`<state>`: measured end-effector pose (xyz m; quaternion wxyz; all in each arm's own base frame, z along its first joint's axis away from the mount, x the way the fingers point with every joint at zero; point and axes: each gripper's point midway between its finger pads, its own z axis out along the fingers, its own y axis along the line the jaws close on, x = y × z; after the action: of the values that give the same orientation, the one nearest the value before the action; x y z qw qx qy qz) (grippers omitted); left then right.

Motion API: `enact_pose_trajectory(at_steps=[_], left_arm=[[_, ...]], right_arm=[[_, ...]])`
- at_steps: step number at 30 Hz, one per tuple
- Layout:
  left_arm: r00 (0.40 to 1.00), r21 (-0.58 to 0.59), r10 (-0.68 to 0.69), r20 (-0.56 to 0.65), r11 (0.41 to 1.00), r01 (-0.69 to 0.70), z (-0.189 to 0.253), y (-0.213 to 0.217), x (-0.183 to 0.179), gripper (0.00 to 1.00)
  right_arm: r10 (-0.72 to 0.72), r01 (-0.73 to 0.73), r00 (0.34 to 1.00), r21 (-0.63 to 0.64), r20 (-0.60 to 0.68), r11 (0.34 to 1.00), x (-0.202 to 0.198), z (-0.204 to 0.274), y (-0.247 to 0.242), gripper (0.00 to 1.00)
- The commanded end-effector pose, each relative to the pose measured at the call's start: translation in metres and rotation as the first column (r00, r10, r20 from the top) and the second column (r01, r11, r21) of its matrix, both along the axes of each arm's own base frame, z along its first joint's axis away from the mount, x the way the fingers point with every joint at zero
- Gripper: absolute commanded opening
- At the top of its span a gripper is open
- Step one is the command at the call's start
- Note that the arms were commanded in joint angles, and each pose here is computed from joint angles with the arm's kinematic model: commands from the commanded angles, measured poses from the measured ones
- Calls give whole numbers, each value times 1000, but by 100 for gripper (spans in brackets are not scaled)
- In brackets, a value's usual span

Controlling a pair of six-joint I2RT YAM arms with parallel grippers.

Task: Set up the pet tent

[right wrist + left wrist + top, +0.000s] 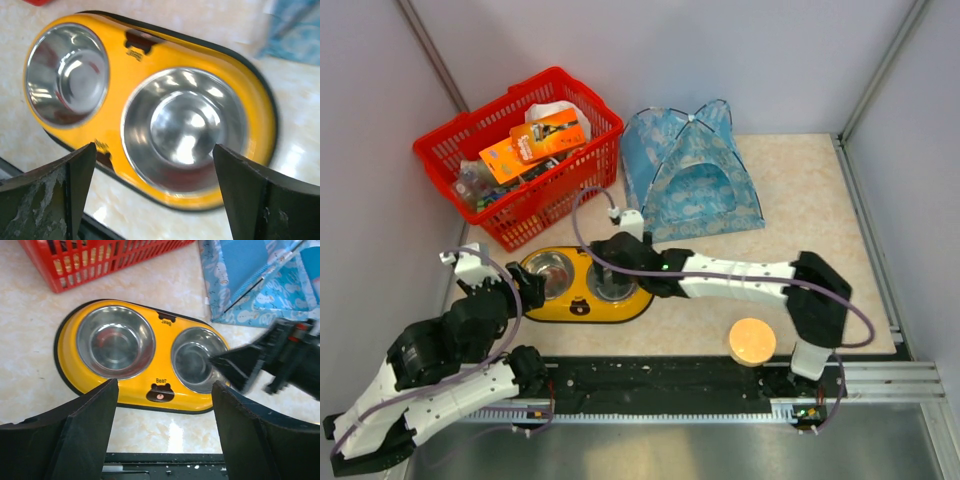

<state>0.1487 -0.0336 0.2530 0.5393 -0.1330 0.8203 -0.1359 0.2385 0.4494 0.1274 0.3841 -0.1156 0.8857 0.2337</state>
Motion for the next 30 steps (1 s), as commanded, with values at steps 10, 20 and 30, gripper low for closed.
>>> enact_pose_trajectory(at_steps=[10,20,30], left_arm=[[985,-34,-161,61,986,164,17,-33,3,93],[977,-81,-192,96,977,199,41,-25,-10,99],[947,-123,-219,235,960,253,116,-1,-28,99]], right_arm=[[-222,231,959,-34,177,972,-59,126,-257,99],[-434,419,860,114,269,901,-90,211,-404,99],[-489,373,811,361,320,855,-113,287,-470,99]])
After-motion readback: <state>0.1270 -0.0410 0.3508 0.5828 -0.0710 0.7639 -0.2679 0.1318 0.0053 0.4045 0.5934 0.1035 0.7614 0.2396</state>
